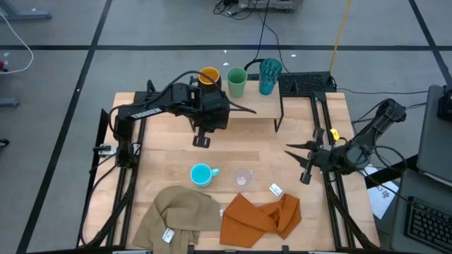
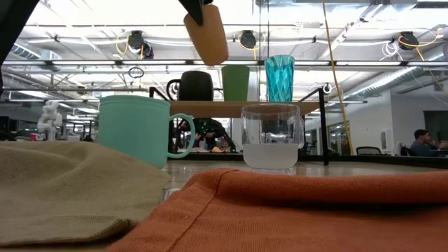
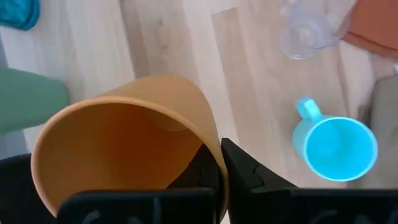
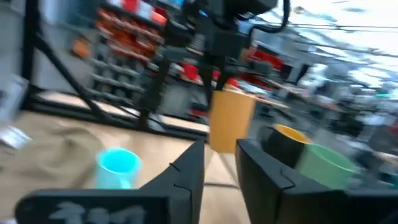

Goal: Stack small to large cups/mugs on shelf
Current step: Put the orange cup on the shelf

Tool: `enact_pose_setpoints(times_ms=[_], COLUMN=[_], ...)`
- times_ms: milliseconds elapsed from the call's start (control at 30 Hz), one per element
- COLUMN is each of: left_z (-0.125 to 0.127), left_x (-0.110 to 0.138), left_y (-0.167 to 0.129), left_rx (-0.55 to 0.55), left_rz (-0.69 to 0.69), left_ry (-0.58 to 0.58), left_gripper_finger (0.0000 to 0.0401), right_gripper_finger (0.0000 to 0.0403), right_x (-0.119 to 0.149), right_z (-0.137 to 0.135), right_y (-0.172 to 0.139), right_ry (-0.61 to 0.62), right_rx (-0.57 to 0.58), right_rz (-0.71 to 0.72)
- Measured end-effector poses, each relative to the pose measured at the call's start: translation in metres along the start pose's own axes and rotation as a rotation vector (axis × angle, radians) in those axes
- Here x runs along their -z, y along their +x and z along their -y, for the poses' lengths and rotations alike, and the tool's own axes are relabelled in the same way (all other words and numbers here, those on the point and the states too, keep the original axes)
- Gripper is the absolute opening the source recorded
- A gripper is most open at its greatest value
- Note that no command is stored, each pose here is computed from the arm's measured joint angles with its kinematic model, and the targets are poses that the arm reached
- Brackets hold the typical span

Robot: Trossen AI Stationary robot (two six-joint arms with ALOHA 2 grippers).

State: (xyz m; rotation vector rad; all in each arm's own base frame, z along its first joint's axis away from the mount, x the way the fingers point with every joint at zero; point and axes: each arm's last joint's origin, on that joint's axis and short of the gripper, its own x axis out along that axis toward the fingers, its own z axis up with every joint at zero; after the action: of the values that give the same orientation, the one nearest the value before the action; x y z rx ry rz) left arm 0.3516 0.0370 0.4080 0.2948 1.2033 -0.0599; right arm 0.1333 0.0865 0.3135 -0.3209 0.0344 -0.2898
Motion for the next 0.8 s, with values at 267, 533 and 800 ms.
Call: enact_pose_setpoints(times_ms=[267, 533, 800], left_z=[0.03, 0.049, 0.063], left_x=[-0.01, -0.012, -0.013], left_y=[-0.003, -0.011, -0.017], left_rx=[0.059, 0.074, 0.086], left_rz=[0.025, 0.048, 0.063], left_ry=[0.067, 0.078, 0.09], left_gripper_finger=[0.0001, 0.0002, 0.0002], right_gripper_finger=[0.0203, 0.0294, 0.0308], right_x=[0.015, 0.037, 0.053], right_z=[0.011, 0.008, 0.007], right_y=[0.038, 0.08, 0.119], right_ry=[0.161, 0.261, 0.315], right_rx=[0.084, -0.027, -0.195], right_rz=[-0.064, -0.124, -0.086])
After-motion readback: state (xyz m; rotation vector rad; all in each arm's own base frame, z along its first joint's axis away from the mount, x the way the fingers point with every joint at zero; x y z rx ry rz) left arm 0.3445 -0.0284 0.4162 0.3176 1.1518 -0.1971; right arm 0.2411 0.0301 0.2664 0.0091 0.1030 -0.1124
